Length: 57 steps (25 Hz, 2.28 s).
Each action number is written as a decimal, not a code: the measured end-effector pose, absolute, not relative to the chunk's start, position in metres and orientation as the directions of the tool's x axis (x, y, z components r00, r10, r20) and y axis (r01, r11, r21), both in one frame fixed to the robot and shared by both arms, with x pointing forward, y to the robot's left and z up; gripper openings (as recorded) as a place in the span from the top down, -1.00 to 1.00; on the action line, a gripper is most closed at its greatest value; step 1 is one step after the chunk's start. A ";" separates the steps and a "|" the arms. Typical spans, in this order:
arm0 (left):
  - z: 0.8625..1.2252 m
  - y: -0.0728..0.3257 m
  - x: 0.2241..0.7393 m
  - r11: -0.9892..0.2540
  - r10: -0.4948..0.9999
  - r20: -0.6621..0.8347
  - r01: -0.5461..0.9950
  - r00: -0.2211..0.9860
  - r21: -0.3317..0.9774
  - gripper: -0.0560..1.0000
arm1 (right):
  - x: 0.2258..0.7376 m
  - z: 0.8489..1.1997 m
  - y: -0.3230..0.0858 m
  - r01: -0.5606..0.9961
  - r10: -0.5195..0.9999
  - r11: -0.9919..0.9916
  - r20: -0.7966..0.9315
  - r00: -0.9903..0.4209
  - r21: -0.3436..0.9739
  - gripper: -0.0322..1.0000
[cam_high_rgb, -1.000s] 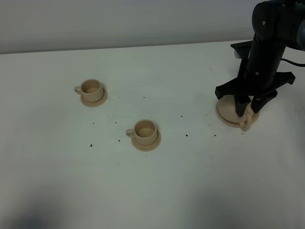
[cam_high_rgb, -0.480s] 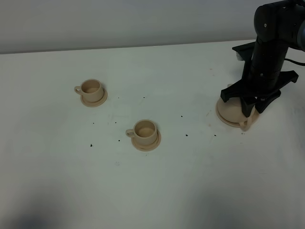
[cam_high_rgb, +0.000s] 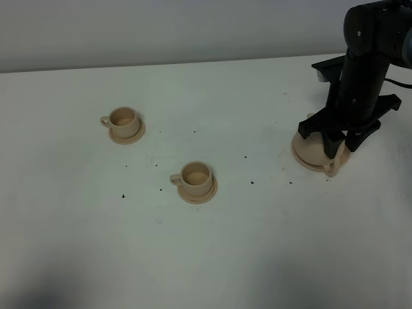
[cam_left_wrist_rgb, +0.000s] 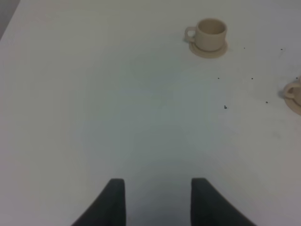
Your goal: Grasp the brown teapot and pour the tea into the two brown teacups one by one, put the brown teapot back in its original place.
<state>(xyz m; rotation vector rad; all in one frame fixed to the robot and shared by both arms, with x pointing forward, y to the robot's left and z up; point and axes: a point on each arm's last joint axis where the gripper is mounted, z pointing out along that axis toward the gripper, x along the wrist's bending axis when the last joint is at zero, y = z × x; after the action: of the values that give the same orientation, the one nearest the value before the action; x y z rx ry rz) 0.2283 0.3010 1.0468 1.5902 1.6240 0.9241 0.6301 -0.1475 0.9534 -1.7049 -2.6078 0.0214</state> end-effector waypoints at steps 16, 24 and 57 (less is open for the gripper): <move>1.047 0.301 0.228 0.004 1.000 0.012 0.521 -0.028 0.853 0.18 | 0.632 0.937 -0.147 0.909 0.911 0.412 0.014 -0.412 -0.065 0.14; 1.047 0.301 0.228 0.004 1.000 0.012 0.521 -0.028 0.853 0.18 | 0.633 0.935 -0.147 0.902 0.904 0.427 0.014 -0.427 -0.061 0.31; 1.047 0.301 0.228 0.004 1.000 0.012 0.521 -0.028 0.853 0.18 | 0.633 0.940 -0.147 0.890 0.891 0.453 0.012 -0.453 -0.049 0.69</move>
<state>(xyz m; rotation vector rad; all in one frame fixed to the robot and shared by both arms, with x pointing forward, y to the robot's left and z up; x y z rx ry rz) 0.2283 0.3010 1.0468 1.5902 1.6240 0.9241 0.6327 -0.1471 0.9404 -1.6231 -2.6474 0.0552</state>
